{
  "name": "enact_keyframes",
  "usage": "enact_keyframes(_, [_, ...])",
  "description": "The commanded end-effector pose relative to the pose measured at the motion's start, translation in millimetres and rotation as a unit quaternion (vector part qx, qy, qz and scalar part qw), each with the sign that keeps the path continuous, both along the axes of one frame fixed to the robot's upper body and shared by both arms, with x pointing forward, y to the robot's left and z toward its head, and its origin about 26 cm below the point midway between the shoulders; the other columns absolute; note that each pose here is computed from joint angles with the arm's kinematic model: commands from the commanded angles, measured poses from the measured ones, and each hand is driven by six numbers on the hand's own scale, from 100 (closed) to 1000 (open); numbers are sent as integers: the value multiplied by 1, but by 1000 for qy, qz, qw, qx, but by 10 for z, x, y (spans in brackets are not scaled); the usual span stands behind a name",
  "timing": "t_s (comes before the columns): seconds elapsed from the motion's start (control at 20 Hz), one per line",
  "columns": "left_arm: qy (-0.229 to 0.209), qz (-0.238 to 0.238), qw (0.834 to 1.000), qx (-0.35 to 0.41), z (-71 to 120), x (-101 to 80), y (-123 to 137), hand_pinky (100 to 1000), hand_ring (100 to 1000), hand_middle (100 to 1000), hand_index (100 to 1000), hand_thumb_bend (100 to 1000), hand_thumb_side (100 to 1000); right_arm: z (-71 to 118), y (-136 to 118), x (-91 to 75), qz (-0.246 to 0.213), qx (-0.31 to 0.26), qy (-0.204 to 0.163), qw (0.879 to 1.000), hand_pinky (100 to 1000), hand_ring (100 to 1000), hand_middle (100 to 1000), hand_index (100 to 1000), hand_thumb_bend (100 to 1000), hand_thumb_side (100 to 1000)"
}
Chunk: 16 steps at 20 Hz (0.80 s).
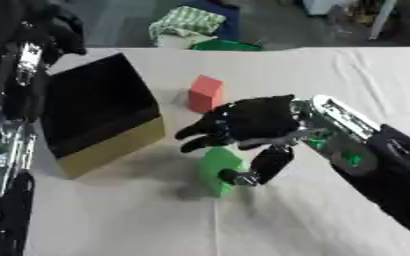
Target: Pick up objects on the table and place them in the box.
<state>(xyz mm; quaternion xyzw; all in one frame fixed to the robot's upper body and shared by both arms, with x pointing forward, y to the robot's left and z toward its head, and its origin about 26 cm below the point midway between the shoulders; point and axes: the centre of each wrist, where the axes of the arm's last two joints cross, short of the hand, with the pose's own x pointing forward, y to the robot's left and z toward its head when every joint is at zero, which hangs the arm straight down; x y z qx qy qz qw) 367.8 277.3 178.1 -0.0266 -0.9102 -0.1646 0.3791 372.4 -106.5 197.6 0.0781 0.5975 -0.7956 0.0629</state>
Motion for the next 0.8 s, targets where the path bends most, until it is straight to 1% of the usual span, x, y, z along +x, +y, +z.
enact_keyframes(0.05, [-18,3,1000,12,125,-18,51,707,579,577,879,100,742,79,4,-61,88,-150,-70,982,849,924,1000,1000,197,452])
enact_keyframes(0.3, [-19,1,1000,11,126,-14,42,707,579,577,879,100,742,-32,36,-77,86,-151,-75,982,846,922,1000,999,197,453])
enact_keyframes(0.8, [-20,-2,1000,9,123,-8,31,706,578,577,879,100,743,-251,86,-21,74,-155,-77,982,845,917,993,997,178,449])
